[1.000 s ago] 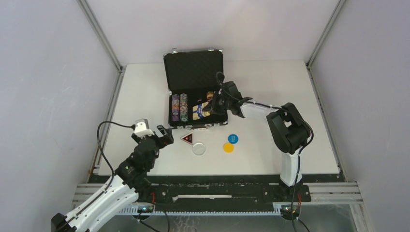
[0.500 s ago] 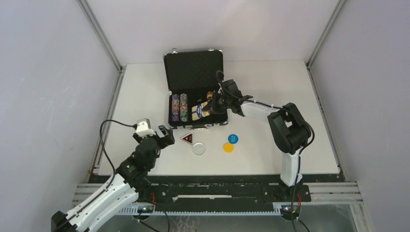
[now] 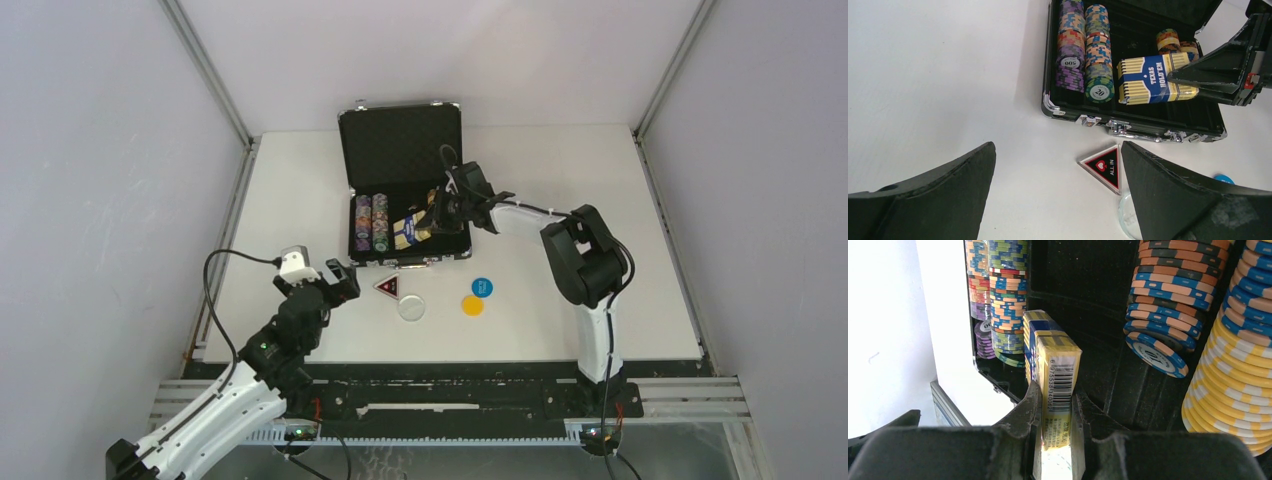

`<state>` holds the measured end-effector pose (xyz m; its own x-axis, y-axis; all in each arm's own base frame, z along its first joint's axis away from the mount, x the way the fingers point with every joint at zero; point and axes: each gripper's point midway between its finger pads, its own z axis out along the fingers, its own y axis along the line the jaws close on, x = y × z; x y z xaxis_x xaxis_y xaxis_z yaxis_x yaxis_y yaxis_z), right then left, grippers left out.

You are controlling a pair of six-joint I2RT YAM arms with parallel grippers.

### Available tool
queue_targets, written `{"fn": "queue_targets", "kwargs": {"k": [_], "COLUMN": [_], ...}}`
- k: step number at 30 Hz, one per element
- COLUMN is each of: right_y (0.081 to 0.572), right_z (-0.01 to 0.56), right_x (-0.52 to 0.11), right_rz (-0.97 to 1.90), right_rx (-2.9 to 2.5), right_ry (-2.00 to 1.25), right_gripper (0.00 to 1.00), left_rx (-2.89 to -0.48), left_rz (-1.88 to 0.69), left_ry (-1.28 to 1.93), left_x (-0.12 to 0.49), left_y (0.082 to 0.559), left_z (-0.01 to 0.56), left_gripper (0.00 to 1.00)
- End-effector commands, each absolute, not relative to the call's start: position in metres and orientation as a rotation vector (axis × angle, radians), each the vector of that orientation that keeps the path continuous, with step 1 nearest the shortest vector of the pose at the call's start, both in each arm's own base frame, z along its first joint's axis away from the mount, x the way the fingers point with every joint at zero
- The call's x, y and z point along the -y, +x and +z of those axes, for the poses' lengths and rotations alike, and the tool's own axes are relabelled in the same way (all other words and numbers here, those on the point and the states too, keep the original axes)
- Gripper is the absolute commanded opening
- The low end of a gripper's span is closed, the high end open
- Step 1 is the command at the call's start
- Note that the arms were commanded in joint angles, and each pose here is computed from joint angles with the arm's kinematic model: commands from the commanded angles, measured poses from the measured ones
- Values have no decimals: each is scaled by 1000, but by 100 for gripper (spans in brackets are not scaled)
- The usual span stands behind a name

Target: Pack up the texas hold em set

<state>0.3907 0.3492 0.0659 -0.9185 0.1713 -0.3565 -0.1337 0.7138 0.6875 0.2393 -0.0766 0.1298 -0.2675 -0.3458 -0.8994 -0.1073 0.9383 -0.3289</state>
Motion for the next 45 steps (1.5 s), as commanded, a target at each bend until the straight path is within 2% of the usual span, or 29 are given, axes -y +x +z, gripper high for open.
{"fn": "queue_targets", "kwargs": {"k": [1, 4, 6, 8, 14, 18, 26, 34, 45], "right_y": [393, 392, 392, 392, 384, 377, 382, 385, 390], "right_z": [63, 65, 69, 75, 99, 108, 93, 63, 72], "right_x": [-354, -354, -353, -351, -334, -320, -316, -333, -368], "right_rz": [1052, 1063, 1058, 1041, 967, 886, 796, 774, 798], "right_rx": [-2526, -2519, -2509, -2498, -2468, -2459, -2457, -2521, -2483], "right_ry": [-18, -27, -37, -44, -77, -91, -75, -105, -175], "right_gripper": [26, 52, 62, 66, 67, 67, 50, 45, 37], "left_rx": [-1823, -1827, -1829, -1828, -1828, -1830, -1842, -1836, -1845], "left_rz": [-207, -203, -201, -201, -204, -209, -215, -201, -207], "left_ry": [-336, -334, -334, -335, -336, -333, -321, -329, -319], "left_x": [72, 72, 71, 71, 71, 73, 76, 72, 75], "left_y": [242, 242, 241, 241, 241, 241, 242, 241, 242], "left_z": [132, 131, 130, 130, 130, 130, 128, 128, 127], "left_gripper": [100, 100, 100, 100, 100, 100, 100, 100, 100]}}
